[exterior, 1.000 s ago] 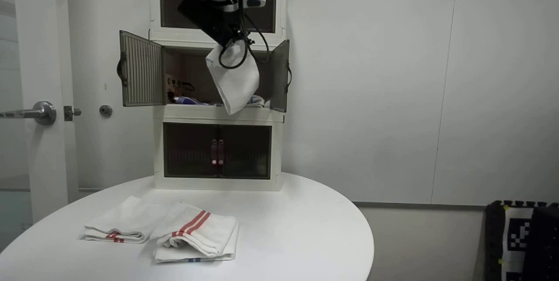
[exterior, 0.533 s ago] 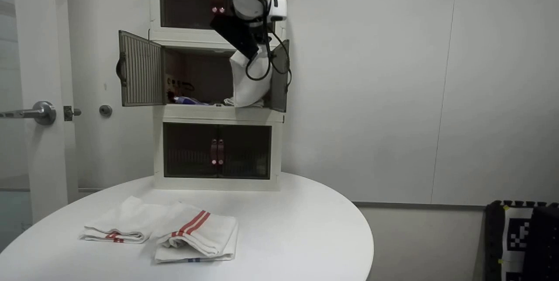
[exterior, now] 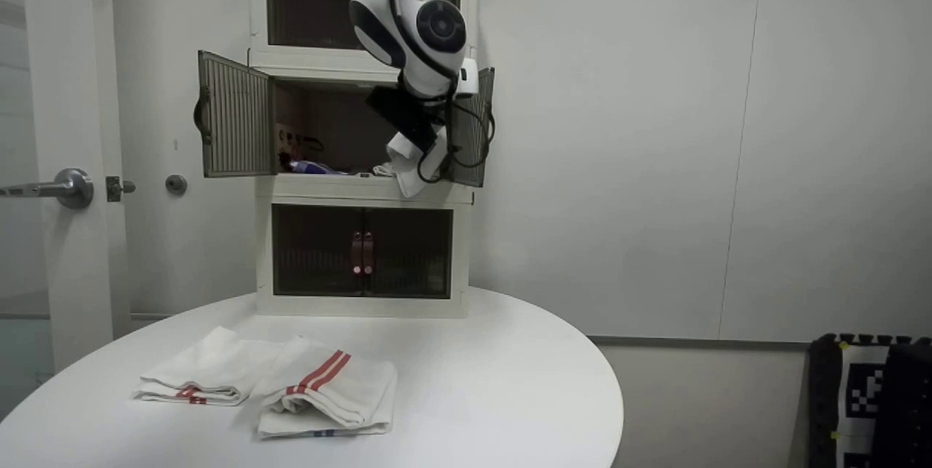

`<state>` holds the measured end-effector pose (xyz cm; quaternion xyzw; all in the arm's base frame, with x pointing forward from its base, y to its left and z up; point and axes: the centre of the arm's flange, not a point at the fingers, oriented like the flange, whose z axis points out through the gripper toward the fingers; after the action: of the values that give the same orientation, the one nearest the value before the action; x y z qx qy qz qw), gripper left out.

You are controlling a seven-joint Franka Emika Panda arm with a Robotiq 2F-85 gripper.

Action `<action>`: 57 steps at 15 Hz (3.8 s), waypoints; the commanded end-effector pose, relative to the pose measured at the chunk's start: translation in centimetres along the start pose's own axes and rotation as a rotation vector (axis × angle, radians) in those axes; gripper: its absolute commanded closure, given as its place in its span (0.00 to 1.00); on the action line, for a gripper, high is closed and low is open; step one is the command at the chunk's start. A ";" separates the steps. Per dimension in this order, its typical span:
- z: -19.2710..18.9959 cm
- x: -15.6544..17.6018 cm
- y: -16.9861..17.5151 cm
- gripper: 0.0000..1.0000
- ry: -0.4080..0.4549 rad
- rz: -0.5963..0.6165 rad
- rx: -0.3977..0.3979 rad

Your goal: Put one towel in the middle cabinet

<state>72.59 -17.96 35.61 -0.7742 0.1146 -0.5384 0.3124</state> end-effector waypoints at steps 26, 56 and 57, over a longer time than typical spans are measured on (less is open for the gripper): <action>13.0 -0.8 3.2 0.98 -0.201 0.024 0.008; -1.5 2.3 0.3 0.00 -0.858 -0.361 -0.238; -2.0 2.3 0.4 0.00 -0.886 -0.366 -0.243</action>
<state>74.29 -19.55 36.36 -0.9567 -0.0931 -0.2276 0.1556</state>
